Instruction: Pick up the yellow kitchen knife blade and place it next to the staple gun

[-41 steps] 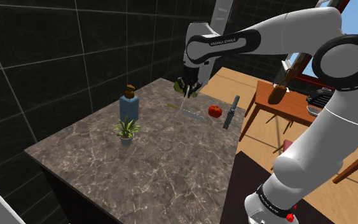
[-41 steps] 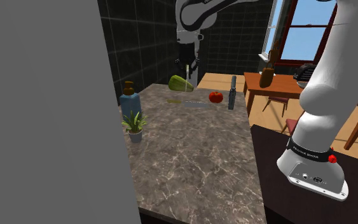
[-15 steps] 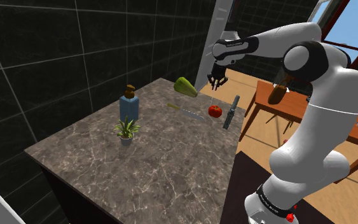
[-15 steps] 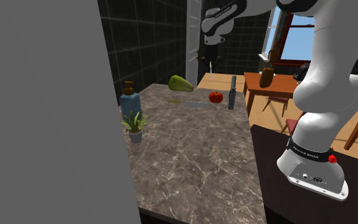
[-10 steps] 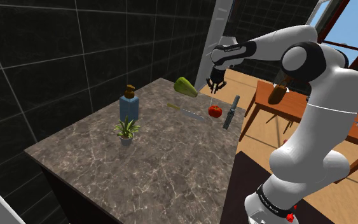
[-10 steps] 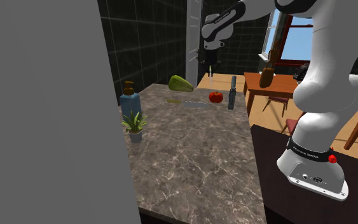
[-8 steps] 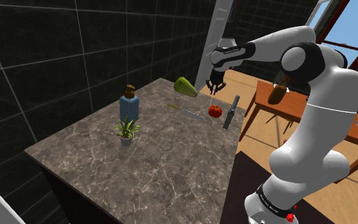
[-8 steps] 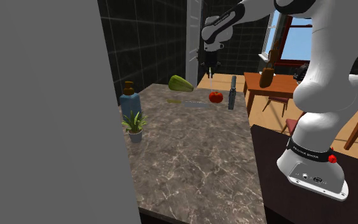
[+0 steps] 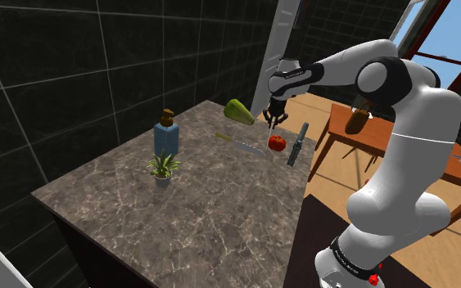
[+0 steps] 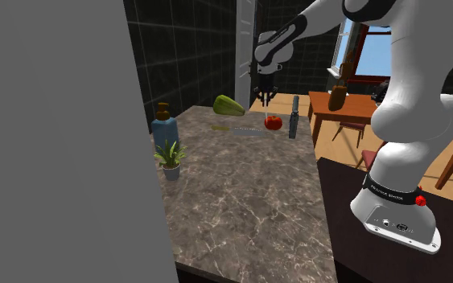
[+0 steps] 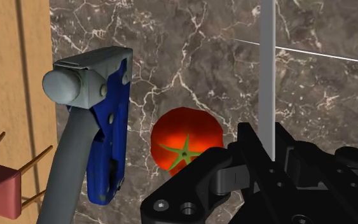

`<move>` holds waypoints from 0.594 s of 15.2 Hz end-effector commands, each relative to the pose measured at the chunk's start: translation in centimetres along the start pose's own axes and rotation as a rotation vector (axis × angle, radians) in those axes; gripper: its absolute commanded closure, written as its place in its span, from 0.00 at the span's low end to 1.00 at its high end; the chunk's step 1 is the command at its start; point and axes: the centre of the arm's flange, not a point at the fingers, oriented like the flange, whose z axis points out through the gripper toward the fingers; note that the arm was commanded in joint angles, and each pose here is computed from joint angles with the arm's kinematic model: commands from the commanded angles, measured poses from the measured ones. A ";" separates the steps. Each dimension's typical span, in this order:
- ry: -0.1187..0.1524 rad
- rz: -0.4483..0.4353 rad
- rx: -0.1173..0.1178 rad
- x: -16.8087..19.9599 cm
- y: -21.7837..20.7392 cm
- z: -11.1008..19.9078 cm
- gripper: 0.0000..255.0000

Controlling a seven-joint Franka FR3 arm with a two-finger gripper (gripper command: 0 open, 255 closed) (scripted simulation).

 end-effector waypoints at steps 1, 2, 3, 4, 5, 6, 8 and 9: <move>0.000 0.000 0.000 -0.1 0.0 1.1 1.00; 0.000 0.000 0.000 -0.1 0.0 1.7 1.00; 0.000 0.000 0.000 -0.1 -0.1 2.2 1.00; 0.000 0.000 0.000 -0.1 -0.1 2.7 1.00; 0.000 0.000 0.000 -0.1 -0.1 3.2 1.00; 0.000 0.000 0.000 -0.2 -0.2 3.8 1.00; 0.000 0.000 0.000 -0.2 -0.2 4.8 1.00; 0.000 0.000 0.000 -0.2 -0.3 5.4 1.00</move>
